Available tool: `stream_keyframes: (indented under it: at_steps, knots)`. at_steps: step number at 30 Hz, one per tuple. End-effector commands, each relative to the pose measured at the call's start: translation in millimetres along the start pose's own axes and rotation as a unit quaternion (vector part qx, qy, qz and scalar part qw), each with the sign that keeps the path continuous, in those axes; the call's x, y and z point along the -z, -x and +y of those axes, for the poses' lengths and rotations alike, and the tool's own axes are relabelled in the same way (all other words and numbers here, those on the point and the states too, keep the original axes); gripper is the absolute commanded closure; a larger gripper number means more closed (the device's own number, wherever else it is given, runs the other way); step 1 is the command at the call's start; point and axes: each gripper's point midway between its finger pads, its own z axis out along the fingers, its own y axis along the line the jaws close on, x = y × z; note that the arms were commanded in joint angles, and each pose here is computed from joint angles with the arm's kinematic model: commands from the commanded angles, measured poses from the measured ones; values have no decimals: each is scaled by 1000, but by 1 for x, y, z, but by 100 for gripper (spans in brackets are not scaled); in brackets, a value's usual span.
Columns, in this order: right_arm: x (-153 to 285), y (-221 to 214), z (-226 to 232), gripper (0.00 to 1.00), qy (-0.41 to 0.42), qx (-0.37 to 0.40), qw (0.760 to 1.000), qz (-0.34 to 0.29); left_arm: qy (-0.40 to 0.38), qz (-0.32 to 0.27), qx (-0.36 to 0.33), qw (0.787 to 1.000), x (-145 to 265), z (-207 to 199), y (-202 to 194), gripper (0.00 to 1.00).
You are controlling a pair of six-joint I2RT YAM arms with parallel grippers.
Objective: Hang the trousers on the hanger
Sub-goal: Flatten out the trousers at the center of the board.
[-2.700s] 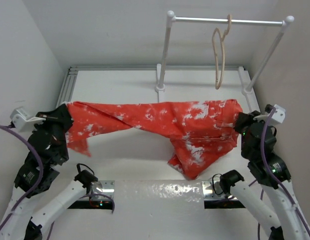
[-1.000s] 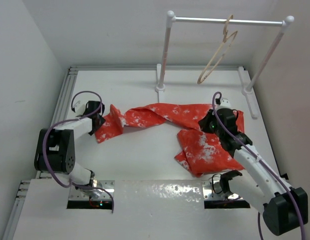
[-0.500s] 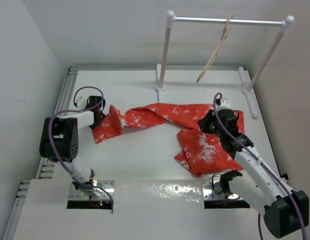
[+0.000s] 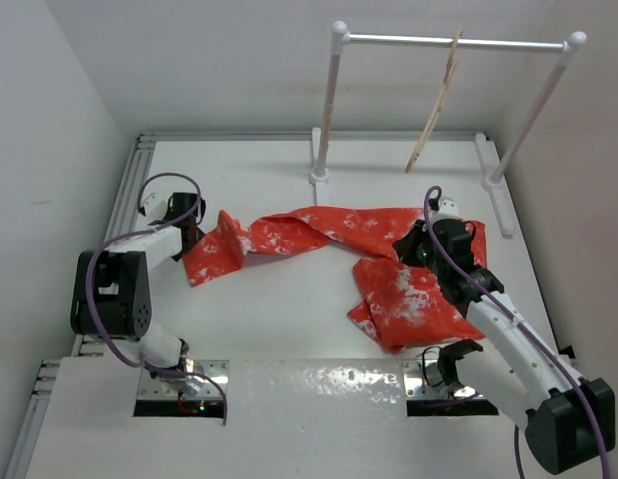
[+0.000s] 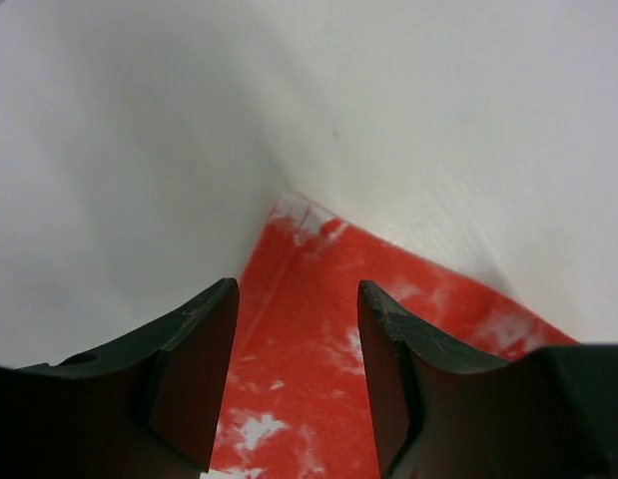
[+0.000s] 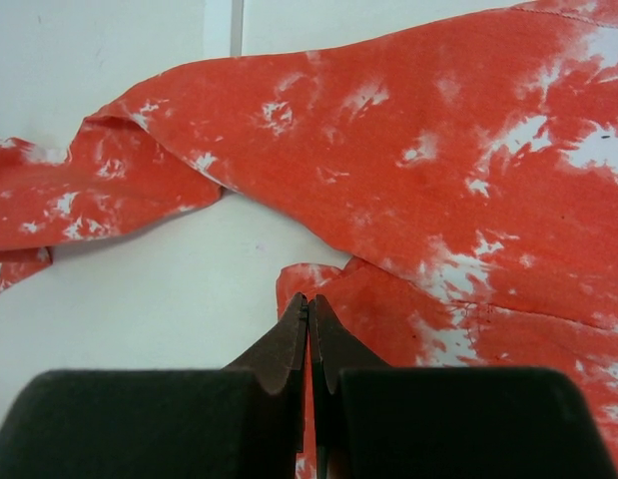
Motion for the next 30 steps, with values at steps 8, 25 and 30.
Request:
stream_keyframes:
  at_steps: [8,25,30]
  knots:
    - [1,11,7,100,13,2,1000,-23,41,67,6,997,-39,21,-18,53]
    - [-1,9,8,100,16,2,1000,-21,-25,81,-2,996,-68,-49,9,100]
    - [-2,9,5,100,10,4,1000,-21,0,56,-27,998,-79,-59,41,100]
